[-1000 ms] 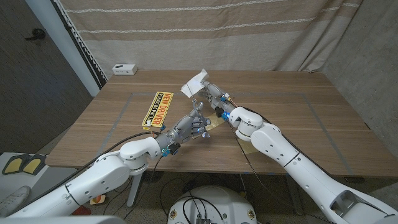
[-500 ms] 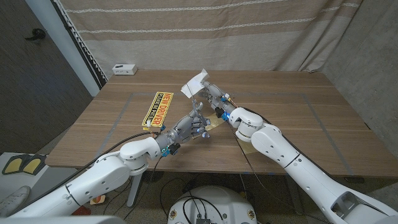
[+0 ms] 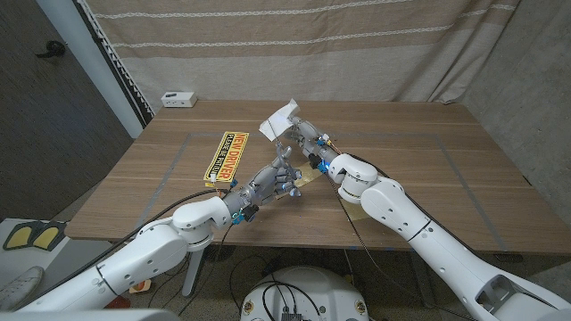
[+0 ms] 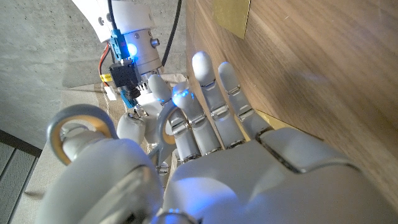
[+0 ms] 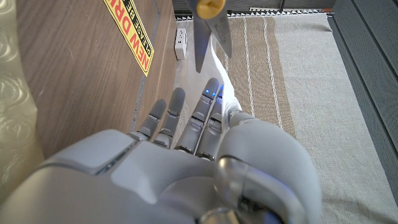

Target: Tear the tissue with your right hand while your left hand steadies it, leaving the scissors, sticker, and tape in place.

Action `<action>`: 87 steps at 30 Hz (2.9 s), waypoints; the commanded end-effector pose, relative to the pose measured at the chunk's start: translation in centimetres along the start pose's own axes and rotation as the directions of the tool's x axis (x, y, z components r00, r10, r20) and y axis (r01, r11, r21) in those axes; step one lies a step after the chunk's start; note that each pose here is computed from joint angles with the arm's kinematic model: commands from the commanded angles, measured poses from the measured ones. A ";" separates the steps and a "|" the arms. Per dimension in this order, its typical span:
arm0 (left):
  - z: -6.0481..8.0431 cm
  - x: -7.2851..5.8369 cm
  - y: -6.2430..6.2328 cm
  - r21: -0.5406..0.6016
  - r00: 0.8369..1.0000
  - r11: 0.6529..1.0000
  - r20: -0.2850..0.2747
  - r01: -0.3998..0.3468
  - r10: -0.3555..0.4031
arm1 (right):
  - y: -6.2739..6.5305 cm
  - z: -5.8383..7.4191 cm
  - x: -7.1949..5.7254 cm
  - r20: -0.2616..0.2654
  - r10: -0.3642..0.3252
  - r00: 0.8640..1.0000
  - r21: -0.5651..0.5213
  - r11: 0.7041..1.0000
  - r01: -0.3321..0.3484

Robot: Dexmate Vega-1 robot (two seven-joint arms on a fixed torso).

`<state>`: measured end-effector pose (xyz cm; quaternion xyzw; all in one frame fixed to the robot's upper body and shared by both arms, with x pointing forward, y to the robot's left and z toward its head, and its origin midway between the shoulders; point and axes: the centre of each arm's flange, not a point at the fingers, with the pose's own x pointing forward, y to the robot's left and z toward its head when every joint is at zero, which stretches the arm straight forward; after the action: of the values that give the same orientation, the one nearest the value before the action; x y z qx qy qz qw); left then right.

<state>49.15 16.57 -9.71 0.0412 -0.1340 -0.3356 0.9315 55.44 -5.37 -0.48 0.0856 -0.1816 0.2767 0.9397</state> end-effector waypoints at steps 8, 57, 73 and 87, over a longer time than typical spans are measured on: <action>-0.2 0.0 -0.2 -0.017 1.000 1.000 0.024 0.003 -0.002 | 0.2 -0.1 -0.1 -0.006 0.007 1.000 -0.005 1.000 -0.007; -0.1 -1.0 -0.6 -0.009 0.995 0.997 0.069 0.074 -0.073 | -1.9 0.1 0.7 -0.005 -0.125 0.992 -0.010 0.992 0.125; 0.2 -0.9 -0.9 -0.005 0.993 0.996 0.089 0.084 -0.083 | -2.3 0.1 0.4 -0.014 -0.144 0.989 -0.027 0.989 0.144; -0.6 -0.7 -0.9 -0.038 0.996 0.998 0.079 0.053 -0.050 | -1.2 0.6 -0.4 0.014 -0.109 0.994 -0.060 0.992 0.110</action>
<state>48.01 16.41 -10.02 0.0224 -0.1691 -0.3716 0.9126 56.49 -7.08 -0.19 0.0808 -0.1780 0.2107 0.9578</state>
